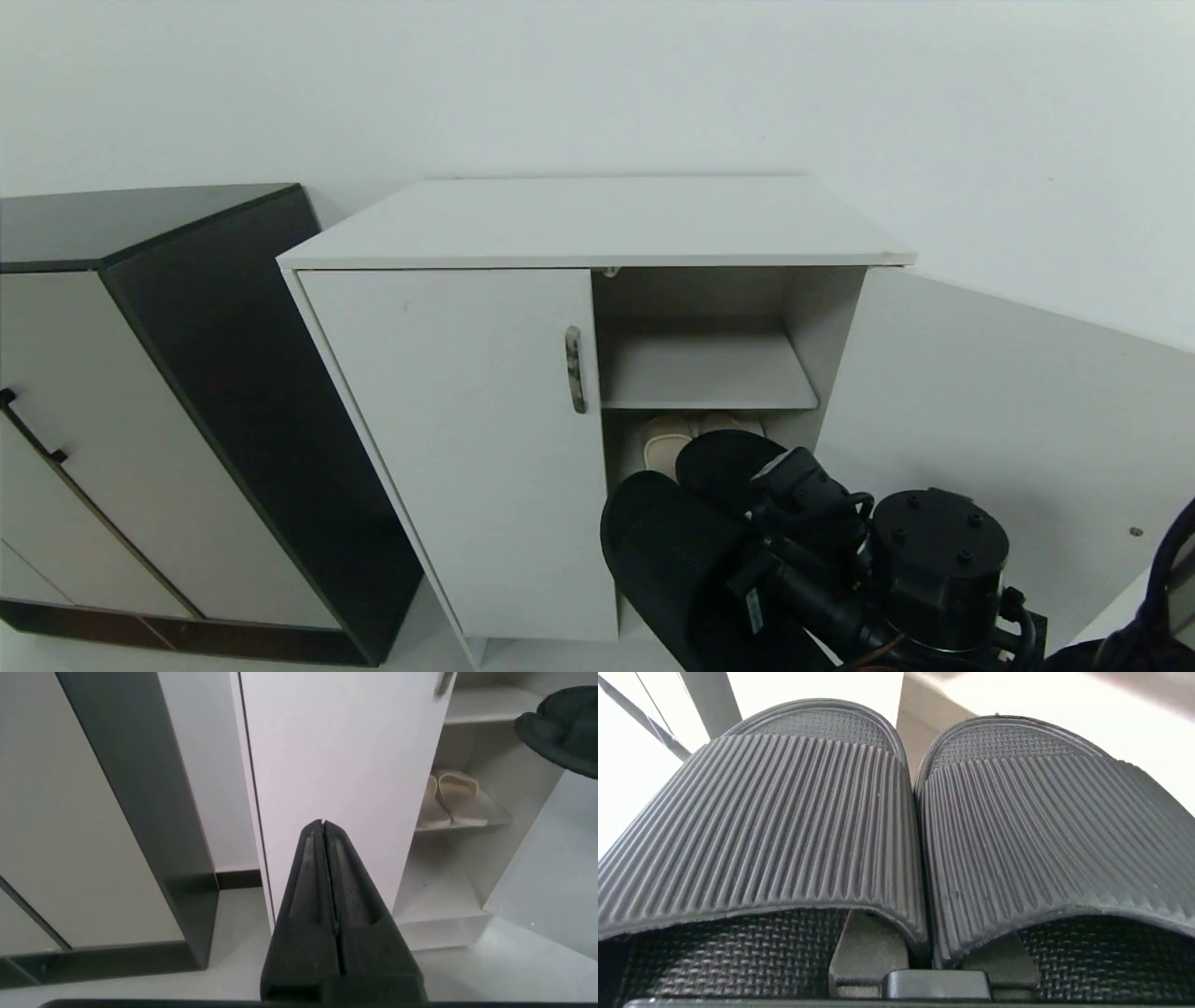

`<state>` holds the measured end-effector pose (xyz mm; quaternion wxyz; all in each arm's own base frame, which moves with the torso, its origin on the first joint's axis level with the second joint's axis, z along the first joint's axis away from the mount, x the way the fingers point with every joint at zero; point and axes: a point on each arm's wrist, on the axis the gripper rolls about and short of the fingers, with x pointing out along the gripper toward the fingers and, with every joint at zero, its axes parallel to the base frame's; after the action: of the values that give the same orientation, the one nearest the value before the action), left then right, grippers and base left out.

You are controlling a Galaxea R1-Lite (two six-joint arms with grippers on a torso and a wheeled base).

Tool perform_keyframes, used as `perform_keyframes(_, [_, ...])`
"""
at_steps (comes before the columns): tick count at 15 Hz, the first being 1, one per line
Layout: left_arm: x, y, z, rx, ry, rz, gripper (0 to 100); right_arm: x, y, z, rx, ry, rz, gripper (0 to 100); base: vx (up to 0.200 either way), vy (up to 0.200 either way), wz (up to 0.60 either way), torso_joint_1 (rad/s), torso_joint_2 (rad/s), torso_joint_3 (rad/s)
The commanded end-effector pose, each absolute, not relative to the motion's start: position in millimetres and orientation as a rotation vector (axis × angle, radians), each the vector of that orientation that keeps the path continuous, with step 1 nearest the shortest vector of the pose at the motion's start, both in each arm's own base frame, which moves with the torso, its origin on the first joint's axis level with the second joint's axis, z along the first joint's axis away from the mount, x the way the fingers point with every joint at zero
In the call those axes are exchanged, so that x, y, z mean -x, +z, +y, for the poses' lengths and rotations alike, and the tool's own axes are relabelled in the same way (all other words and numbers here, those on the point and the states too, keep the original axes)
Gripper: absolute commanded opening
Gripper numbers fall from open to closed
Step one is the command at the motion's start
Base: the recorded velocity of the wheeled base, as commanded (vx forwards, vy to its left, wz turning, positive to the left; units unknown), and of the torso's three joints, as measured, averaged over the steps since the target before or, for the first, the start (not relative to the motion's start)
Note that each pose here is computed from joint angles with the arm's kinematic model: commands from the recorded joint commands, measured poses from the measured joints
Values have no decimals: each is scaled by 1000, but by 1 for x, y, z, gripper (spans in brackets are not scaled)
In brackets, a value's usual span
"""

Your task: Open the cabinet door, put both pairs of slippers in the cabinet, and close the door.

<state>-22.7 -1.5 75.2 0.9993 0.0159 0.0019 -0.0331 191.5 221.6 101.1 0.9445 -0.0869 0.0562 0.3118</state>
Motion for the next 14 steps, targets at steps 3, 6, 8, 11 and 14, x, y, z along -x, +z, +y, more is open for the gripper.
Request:
perform_keyframes(3, [23,75,-1,-32,-66,4,0,-192,100,222,178,637,118,0,0,0,0,-121,455,334])
perform_keyframes(6, [23,75,-1,-31,-66,4,0,-192,97,223,182,637,125,0,0,0,0,-80,447,367])
perform_keyframes(8, [23,75,-1,-31,-66,4,0,-191,92,221,195,635,143,0,0,0,0,-36,444,393])
perform_keyframes(11, [23,75,-1,-31,-66,4,0,-200,90,228,216,581,139,0,0,0,0,-15,191,175])
perform_keyframes(14, [23,75,-1,-31,-66,4,0,-218,117,256,132,402,132,0,0,0,0,-1,20,12])
